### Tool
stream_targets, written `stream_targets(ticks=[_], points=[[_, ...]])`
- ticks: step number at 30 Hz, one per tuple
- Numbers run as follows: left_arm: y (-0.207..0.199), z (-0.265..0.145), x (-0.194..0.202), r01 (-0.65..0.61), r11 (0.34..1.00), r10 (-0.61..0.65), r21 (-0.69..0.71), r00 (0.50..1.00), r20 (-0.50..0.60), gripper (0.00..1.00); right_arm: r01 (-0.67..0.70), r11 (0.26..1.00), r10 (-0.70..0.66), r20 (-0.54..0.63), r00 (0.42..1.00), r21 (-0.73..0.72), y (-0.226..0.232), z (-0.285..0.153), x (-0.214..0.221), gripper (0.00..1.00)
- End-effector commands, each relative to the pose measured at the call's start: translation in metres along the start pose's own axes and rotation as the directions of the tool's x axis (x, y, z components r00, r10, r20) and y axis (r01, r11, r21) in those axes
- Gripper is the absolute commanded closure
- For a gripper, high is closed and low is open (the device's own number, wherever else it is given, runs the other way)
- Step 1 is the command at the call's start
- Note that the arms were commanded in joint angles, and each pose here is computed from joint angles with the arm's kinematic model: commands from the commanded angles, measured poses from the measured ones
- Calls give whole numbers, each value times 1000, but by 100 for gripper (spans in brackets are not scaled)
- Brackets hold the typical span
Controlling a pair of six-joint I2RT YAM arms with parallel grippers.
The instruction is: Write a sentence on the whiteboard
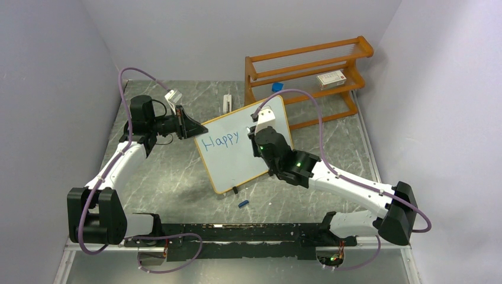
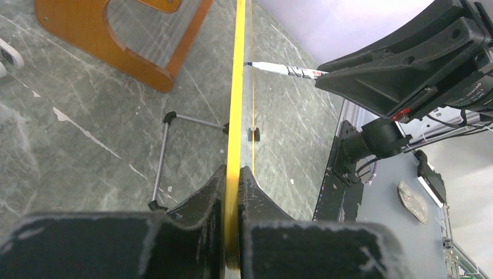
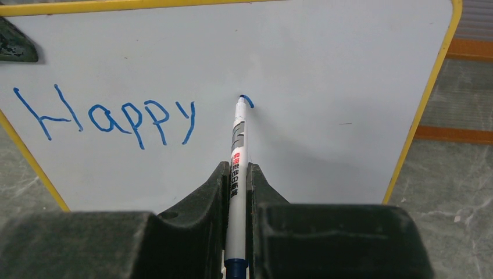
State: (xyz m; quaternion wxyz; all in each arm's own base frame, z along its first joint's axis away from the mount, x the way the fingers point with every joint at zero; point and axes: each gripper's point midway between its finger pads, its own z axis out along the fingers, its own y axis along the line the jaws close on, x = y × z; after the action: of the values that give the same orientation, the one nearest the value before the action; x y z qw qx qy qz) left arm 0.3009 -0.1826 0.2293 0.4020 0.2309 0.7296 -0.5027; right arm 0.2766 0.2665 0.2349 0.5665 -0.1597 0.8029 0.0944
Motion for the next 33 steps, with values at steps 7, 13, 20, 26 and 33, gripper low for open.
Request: stream_targets(ticks=[7,13,20,26,33], points=[[1,7,15,13,1000,-12,12,999,-45,95,-3,1000,2,-5,1000,-19,2,2,1,100],[1,6,15,12,1000,-12,11,999,-45,95,6,1000,-6,-18,1000,-25,3,1,4,100],[1,7,15,13,1000,-12,9,999,-46,95,12,999,-13,-46,999,-37,3,-3,12,100],[2,7,15,14,1000,-13,8,999,-47,95,30,999,-33,-79,996,-37,-1,-7,20,100],[1,6,15,14,1000,-14,8,999,-46,95,52,998,-54,-109,992,-22,-6,-7,31,100]])
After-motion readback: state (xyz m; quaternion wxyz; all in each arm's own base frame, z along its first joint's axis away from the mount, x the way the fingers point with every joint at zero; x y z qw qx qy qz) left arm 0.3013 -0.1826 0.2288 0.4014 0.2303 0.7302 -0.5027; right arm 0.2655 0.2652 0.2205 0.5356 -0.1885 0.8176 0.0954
